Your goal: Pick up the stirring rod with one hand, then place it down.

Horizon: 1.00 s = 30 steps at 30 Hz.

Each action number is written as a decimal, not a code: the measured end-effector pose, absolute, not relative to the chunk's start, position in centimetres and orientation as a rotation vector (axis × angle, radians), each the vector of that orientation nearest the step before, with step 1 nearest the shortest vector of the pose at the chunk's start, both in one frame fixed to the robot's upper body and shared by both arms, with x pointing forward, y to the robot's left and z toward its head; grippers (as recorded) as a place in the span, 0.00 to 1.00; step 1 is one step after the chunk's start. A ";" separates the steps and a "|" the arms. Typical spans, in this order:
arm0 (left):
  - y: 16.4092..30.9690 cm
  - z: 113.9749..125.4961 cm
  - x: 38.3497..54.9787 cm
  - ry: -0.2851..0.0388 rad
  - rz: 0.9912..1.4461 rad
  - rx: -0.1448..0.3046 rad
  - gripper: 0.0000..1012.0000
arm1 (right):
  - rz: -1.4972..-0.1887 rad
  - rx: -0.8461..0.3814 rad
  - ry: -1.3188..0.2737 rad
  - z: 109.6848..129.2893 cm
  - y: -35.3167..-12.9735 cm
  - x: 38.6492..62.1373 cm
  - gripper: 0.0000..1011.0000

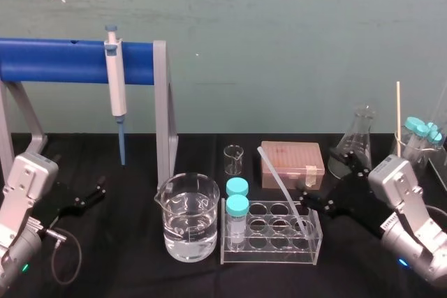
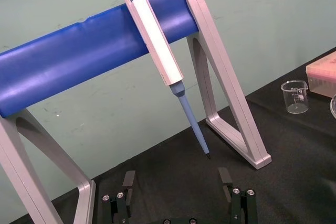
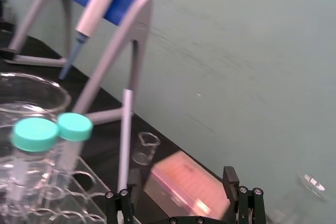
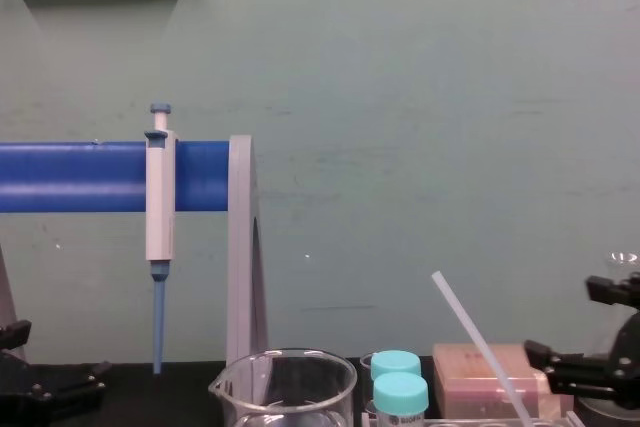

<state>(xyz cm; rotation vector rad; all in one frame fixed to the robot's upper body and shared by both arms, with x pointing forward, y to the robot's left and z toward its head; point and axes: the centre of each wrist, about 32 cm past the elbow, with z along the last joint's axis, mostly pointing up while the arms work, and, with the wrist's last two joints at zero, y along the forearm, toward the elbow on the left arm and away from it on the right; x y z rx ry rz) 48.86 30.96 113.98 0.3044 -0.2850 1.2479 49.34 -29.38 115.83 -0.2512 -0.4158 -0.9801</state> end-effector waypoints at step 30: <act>31.0 114.0 48.9 -0.285 1.248 0.304 0.99 | -0.754 -0.113 -0.333 117.0 -28.5 53.8 0.99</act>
